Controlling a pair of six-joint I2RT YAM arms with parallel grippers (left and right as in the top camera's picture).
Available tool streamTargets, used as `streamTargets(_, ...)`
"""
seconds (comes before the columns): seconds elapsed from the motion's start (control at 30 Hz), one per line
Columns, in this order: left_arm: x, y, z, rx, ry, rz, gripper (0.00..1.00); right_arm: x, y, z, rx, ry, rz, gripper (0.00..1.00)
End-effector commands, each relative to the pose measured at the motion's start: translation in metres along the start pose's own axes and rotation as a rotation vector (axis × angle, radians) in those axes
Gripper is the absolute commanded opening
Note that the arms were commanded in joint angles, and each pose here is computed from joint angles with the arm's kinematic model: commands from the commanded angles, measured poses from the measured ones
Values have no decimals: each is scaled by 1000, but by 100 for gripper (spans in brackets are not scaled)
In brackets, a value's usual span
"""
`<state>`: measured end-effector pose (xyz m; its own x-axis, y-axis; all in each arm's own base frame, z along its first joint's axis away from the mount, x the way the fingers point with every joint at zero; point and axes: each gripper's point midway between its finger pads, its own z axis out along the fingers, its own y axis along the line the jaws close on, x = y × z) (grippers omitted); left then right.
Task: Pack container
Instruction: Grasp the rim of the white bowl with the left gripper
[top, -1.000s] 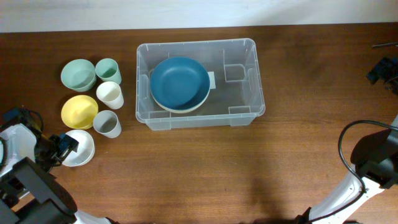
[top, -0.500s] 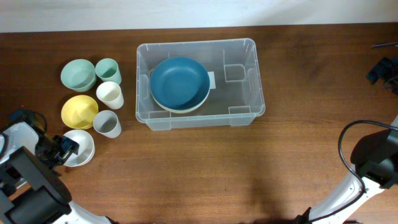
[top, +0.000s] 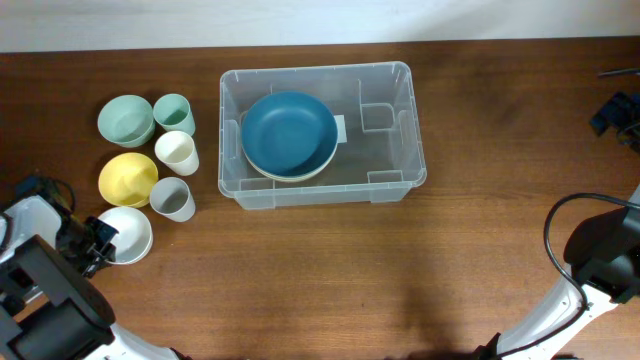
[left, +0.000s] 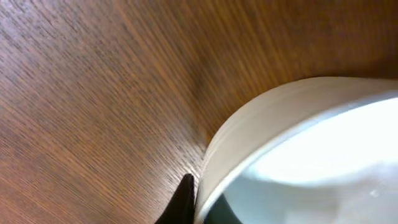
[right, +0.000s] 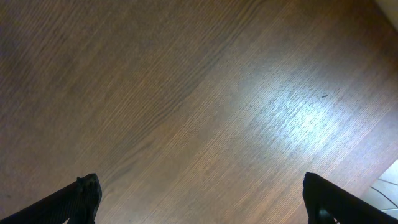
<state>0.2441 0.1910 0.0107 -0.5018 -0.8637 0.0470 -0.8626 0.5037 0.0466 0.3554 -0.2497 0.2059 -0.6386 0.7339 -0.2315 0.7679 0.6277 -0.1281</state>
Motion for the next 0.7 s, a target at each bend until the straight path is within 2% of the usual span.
streamTargets(0.0,4,8,6,-34,24,-26,1,-1,-1,-2,13,-9,10,99)
streamTargets(0.4,3,57,6,-50,82,-220,1,-1,-1,-2,13,-9,10,99)
streamTargets(0.67,-5,84,-2,-30,57,-315,1,-1,-1,-2,13,-9,10,99)
